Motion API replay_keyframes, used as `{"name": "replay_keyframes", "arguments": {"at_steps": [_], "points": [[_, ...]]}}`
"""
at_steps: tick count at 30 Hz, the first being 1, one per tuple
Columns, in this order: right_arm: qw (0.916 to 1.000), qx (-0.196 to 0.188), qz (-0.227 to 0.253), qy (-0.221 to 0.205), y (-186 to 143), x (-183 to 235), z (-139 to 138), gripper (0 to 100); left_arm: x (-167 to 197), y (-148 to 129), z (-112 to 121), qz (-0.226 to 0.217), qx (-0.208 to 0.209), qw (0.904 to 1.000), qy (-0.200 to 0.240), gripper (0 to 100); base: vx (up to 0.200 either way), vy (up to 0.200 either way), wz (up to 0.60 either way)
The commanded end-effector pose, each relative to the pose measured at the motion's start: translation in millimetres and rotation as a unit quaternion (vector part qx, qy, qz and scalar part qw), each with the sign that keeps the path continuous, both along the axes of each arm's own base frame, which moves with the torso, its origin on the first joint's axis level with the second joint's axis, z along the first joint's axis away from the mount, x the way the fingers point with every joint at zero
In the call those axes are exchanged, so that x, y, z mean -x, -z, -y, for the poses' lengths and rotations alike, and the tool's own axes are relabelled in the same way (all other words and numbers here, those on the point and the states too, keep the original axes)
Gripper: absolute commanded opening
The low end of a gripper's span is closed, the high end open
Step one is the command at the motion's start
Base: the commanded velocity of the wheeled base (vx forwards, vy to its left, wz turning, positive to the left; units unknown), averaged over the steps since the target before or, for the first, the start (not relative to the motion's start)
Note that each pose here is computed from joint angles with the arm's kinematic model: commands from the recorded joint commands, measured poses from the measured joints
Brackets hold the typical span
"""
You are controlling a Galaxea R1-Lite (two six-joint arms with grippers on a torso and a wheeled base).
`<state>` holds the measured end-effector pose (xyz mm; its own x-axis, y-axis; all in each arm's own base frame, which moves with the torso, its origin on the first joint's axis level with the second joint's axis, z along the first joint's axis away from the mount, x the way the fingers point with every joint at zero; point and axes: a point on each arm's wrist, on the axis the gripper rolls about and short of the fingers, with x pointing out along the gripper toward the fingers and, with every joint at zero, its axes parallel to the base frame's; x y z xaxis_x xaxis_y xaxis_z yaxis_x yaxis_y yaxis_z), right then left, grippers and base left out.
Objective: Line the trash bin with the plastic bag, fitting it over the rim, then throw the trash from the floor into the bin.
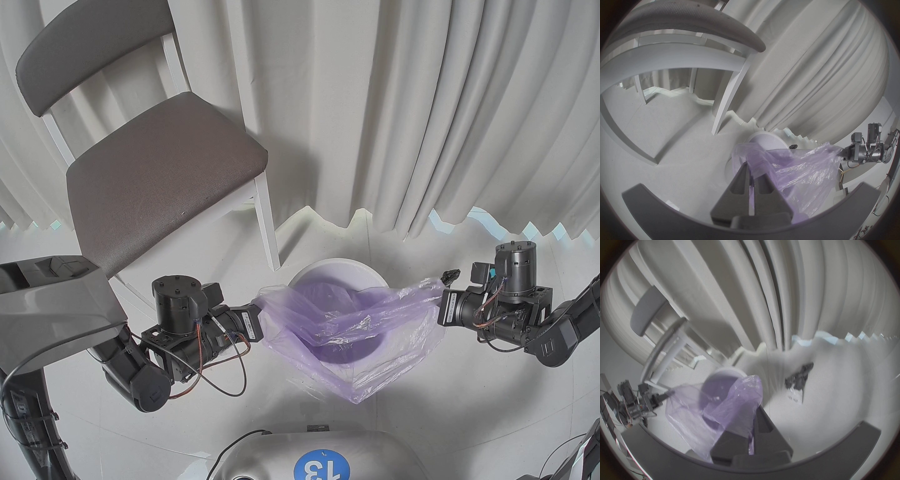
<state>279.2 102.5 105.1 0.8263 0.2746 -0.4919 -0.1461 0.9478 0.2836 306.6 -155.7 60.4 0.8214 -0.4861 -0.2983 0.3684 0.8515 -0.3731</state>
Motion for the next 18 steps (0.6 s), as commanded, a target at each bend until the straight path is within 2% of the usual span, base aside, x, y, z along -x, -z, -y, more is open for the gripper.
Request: {"name": "replay_keyframes", "arguments": {"at_steps": [1, 8, 18], "points": [[0.9999, 0.004, -0.014, 0.000, 0, 6, 2, 0, 9, 1, -14, -0.028, -0.013, 0.9995, -0.012, 0, 0.000, 0.000, 0.00], [0.9998, 0.009, -0.019, -0.001, 3, 9, 3, 0, 10, 1, -17, -0.030, -0.014, 0.9993, -0.016, 0, 0.000, 0.000, 0.00], [0.9982, 0.020, -0.057, -0.004, 38, 8, 0, 0, -3, 35, -6, -0.014, -0.011, 0.9998, -0.009, 0, 0.000, 0.000, 0.00]]}}
